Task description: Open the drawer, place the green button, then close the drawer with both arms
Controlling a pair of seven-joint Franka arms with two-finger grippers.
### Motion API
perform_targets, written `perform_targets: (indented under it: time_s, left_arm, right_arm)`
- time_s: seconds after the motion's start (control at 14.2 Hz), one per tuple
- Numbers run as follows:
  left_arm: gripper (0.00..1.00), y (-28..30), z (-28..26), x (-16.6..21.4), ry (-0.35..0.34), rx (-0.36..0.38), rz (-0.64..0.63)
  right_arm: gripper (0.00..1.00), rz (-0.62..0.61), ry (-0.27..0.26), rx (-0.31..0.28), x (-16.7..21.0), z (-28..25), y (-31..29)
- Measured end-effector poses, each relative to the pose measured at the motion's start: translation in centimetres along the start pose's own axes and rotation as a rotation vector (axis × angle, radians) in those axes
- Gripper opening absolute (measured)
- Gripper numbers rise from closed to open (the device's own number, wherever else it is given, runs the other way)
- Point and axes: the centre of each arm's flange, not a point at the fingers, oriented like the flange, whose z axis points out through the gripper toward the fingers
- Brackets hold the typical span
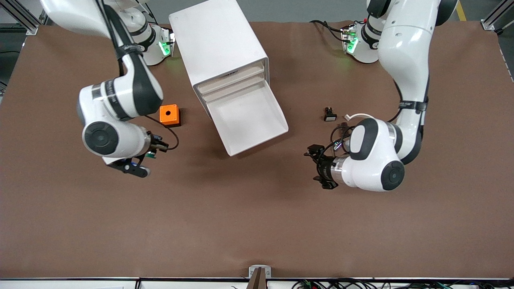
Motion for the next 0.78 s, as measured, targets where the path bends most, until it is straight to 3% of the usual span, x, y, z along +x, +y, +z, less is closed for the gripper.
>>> perform_targets:
  time_s: [0.28, 0.49, 0.78]
  left_arm:
    - [1.0, -1.8, -6.0, 0.1, 0.102, -0.123, 0.391]
    - [1.0, -2.7, -8.4, 1.5, 0.182, -0.097, 0.635]
    - [1.0, -3.2, -11.5, 4.7, 0.224, -0.046, 0.909]
  right_arm:
    - [0.41, 0.247, 0.017, 0.004, -8.2, 0.0, -7.1]
    - [0.41, 0.416, -0.032, 0.096, -12.9, -0.2, -11.2]
    - [0.41, 0.563, -0.065, 0.202, -13.7, 0.1, -13.3]
